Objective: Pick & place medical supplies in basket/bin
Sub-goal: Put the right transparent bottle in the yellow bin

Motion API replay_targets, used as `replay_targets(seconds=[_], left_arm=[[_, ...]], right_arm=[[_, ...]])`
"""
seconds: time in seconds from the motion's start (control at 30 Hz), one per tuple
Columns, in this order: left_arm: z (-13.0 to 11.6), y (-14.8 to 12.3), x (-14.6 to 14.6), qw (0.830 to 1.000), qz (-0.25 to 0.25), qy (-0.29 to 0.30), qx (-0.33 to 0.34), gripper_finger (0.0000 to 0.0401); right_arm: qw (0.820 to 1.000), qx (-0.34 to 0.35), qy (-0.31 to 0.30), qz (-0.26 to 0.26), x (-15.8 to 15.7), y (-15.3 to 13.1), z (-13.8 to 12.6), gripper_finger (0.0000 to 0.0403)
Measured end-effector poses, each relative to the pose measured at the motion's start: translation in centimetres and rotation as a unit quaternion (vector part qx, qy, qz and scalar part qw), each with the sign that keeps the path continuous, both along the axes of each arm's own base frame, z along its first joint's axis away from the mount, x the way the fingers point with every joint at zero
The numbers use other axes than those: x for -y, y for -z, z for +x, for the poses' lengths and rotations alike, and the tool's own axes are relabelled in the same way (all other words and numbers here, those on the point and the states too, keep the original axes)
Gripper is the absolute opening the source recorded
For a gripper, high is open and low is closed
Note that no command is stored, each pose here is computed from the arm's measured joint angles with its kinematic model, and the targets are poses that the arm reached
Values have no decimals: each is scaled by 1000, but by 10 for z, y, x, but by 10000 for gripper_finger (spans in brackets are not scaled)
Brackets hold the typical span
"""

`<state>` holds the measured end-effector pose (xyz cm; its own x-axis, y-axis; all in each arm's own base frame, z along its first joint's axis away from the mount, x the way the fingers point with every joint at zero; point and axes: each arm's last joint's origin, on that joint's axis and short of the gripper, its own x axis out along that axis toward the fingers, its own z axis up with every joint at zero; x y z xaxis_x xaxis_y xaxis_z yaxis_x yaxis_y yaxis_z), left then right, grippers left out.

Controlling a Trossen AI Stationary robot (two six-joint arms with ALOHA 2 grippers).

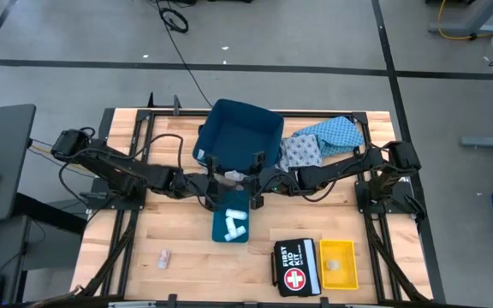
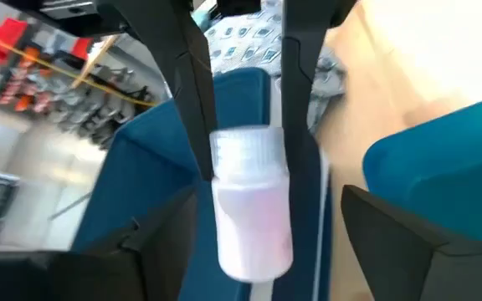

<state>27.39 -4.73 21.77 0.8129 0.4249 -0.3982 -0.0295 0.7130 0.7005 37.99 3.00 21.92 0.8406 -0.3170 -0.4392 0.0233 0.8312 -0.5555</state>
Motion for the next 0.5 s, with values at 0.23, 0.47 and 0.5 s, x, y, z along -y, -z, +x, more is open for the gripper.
replay_targets(seconds=[0.23,0.47,0.5], left_arm=[[-7,-2,6,998,41,-46,-3,283],[-14,-6,11,999,15,-48,10,276],[-14,-7,12,999,7,-43,12,276]], right_arm=[[1000,-1,15,-5,0,0,-1,133],[1000,-11,10,16,-10,-1,-6,133],[1000,-12,5,23,-13,-3,-7,133]])
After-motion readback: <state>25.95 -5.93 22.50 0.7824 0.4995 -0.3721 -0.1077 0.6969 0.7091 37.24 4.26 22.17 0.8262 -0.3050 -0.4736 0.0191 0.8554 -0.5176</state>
